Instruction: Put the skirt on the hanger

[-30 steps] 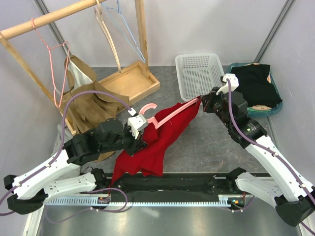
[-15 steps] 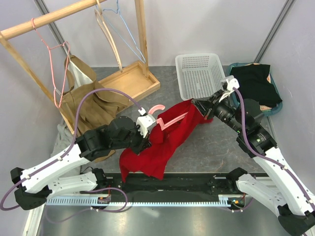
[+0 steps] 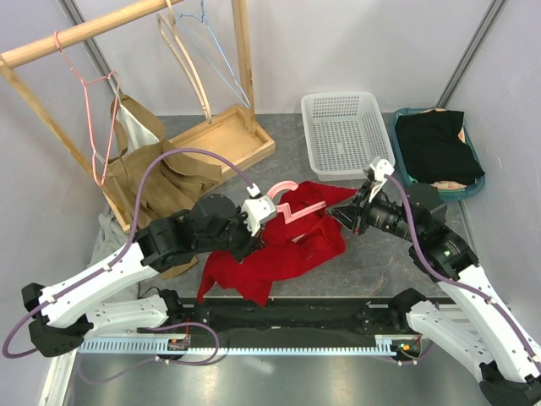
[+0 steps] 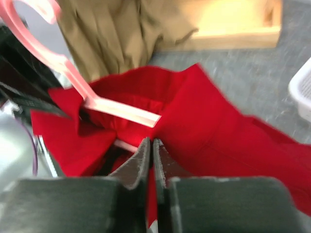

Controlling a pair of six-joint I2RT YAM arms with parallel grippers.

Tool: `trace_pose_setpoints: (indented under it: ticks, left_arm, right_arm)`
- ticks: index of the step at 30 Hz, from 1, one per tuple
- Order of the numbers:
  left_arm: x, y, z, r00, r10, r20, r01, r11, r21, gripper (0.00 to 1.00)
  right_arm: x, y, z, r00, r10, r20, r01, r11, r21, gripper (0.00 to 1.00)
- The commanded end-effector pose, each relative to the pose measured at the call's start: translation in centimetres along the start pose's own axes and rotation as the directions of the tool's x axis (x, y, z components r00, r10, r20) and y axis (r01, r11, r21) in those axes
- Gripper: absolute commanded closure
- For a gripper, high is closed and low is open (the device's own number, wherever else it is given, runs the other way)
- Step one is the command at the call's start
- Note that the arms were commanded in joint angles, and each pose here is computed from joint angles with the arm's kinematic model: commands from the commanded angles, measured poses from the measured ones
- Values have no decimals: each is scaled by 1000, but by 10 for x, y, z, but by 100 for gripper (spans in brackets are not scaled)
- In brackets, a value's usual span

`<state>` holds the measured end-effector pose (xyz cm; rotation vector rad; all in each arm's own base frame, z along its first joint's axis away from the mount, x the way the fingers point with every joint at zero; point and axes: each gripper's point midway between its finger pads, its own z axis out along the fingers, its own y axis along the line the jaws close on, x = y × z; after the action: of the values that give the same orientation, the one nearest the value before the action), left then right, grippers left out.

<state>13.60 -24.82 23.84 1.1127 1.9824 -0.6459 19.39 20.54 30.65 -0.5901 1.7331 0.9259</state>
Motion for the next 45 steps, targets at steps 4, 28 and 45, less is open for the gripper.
trace_pose_setpoints:
  ticks: [4,28,45]
  left_arm:
    - [-55,-22,18,971,133,199,-161,978,130,98]
    - [-49,-45,-7,963,185,197,-254,872,419,98]
    - [-52,42,-7,981,0,194,14,997,-71,41]
  right_arm:
    - [3,-1,-2,994,-42,-101,42,999,4,61]
    - [22,65,16,954,-245,-171,154,894,-421,48]
    - [46,44,33,948,-235,-214,174,947,-269,100]
